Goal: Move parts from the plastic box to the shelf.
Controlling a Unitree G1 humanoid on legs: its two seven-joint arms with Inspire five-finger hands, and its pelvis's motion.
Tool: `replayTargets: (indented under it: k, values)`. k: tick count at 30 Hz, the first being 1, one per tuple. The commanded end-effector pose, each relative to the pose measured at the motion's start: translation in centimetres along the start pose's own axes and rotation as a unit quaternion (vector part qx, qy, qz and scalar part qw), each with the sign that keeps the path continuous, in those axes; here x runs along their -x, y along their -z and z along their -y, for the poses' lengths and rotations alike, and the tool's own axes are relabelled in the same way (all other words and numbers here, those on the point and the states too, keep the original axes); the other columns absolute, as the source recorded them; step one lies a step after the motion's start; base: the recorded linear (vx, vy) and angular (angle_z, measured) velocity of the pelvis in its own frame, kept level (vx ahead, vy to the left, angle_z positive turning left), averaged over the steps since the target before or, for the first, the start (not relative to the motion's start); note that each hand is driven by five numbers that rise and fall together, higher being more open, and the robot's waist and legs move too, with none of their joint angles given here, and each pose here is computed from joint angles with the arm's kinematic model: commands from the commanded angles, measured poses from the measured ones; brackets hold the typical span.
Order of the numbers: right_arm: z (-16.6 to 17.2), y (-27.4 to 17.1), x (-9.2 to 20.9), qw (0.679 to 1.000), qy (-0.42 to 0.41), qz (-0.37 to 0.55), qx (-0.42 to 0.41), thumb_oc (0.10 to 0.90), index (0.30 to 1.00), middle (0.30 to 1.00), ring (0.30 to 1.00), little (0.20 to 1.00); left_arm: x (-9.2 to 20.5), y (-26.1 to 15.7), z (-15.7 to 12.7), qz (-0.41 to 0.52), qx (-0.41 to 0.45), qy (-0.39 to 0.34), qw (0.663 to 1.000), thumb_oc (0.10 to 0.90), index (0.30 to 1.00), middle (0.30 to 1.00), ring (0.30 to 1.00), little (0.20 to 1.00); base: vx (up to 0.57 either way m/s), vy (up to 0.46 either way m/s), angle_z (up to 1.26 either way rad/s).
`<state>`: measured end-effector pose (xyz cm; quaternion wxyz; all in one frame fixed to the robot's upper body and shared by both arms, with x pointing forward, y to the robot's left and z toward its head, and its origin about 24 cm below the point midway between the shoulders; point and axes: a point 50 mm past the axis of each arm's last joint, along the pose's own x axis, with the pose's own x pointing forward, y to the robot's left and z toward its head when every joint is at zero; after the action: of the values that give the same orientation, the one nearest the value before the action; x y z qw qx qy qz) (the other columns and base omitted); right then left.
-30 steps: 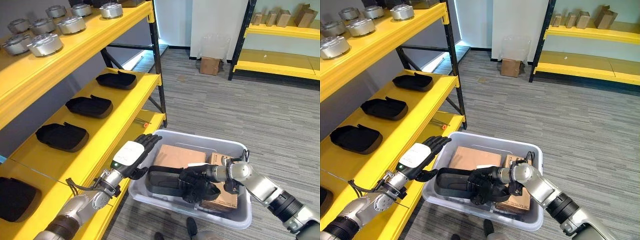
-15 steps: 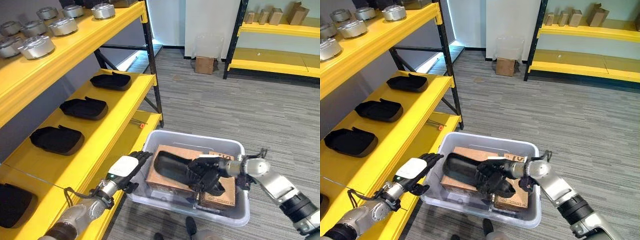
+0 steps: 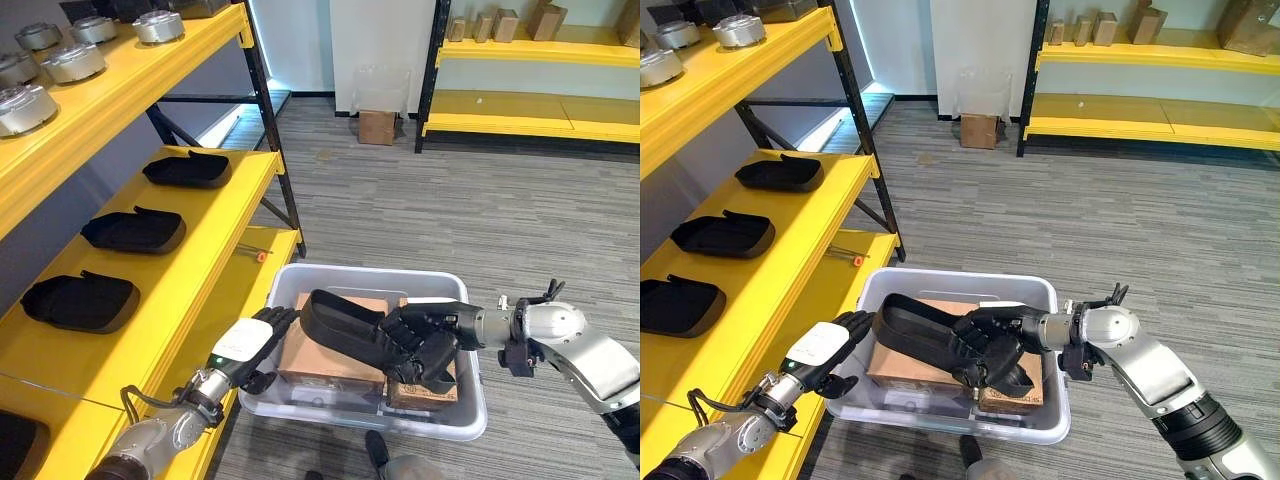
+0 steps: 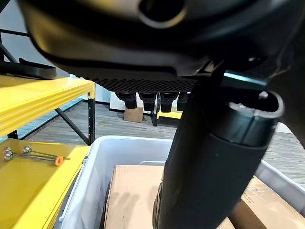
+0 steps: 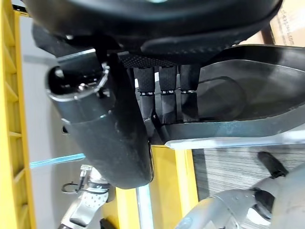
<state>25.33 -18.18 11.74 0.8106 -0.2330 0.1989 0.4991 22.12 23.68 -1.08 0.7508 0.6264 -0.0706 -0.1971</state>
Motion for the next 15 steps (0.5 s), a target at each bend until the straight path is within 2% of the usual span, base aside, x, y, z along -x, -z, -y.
replayTargets:
  k: [1, 5, 15]
  values:
    - [0.1, -5.9, 0.9, 0.989, -0.028, 0.115, 0.088, 0.4, 0.3, 0.3, 0.3, 0.3, -1.8, 0.9, -4.9, 0.02, -0.04, -0.109, 0.993, 0.9, 1.0, 1.0, 1.0, 1.0, 0.0, 0.0, 0.0]
    - [-0.4, -6.1, -0.5, 0.987, -0.06, 0.111, 0.098, 0.4, 0.3, 0.3, 0.3, 0.3, -3.0, -0.1, -5.0, 0.04, -0.041, -0.121, 0.991, 0.9, 1.0, 1.0, 1.0, 1.0, 0.0, 0.0, 0.0]
    - [-0.4, -4.5, -2.9, 0.989, -0.077, 0.095, 0.086, 0.4, 0.3, 0.3, 0.3, 0.3, -4.3, -1.2, -6.1, 0.061, -0.034, -0.154, 0.986, 0.9, 1.0, 1.0, 1.0, 1.0, 0.0, 0.0, 0.0]
